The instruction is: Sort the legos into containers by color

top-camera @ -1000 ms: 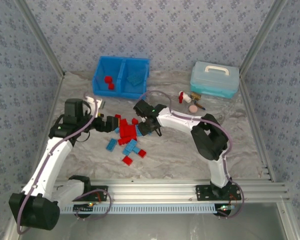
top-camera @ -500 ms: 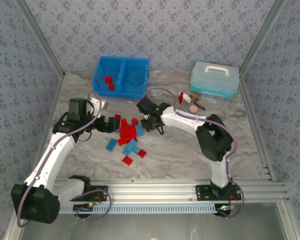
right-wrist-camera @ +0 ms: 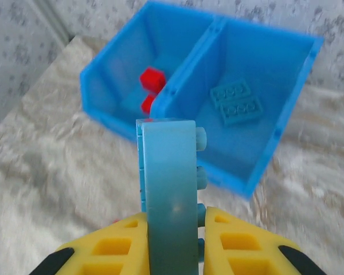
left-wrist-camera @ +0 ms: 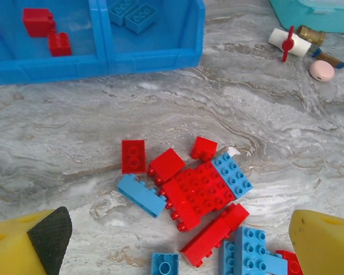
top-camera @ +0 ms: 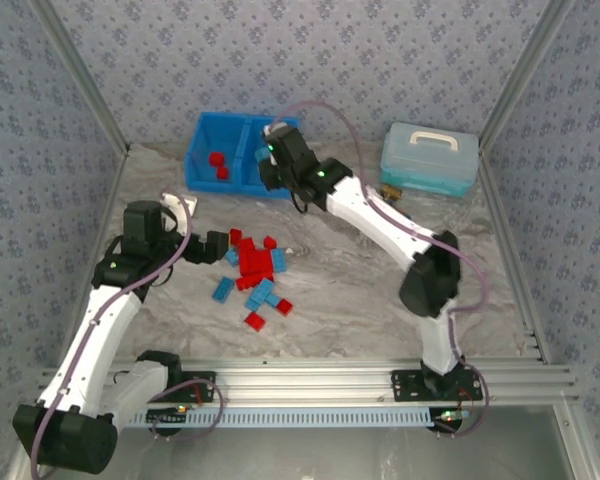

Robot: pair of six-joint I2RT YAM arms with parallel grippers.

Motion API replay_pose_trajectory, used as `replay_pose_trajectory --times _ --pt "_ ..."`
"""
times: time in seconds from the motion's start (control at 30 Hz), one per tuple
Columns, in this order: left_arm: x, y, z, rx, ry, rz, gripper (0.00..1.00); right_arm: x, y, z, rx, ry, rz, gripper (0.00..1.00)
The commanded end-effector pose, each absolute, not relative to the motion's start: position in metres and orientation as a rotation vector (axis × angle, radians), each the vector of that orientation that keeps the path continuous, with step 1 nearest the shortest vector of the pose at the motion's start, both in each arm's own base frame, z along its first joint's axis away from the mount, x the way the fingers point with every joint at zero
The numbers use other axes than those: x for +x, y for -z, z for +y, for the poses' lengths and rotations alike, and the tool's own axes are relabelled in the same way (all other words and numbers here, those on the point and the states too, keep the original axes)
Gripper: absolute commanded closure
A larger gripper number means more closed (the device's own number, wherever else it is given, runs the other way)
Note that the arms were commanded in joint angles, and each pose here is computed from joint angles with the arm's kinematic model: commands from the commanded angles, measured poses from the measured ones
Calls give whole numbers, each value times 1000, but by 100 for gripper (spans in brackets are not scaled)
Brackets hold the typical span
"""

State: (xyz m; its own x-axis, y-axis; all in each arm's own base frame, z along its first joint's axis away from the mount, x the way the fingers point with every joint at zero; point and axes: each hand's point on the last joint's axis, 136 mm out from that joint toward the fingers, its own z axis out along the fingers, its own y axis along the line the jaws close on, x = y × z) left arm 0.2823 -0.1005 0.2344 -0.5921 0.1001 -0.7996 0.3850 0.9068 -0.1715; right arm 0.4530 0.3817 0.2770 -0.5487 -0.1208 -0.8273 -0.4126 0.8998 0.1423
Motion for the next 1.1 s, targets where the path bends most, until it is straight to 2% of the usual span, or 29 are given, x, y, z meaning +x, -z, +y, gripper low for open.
replay_pose_trajectory --times 0.0,0.13,0.23,0.37,0.53,0.63,0.73,0.9,1.07 --pt "285 -235 -95 331 371 2174 1 490 -234 389 -387 -299 2223 76" --pt "285 -234 -95 331 368 2177 1 529 -218 399 -321 -330 2203 76" --pt "286 -233 -94 323 365 2181 1 548 -200 396 -166 -507 2244 76" --pt "287 -233 -94 321 369 2184 1 556 -199 411 -175 -608 2198 75" --pt "288 -234 -95 324 370 2181 1 557 -196 422 -189 -594 2170 73" --pt "287 -234 -94 322 367 2178 1 560 -195 418 -142 -623 2183 65" --pt "287 -234 -93 320 363 2177 1 558 -216 416 -134 -642 2155 52" --pt "290 -230 -92 316 353 2196 1 534 -281 395 -184 -638 2127 50" --pt "294 -225 -80 251 281 2211 1 470 -340 362 -354 -556 2137 48"
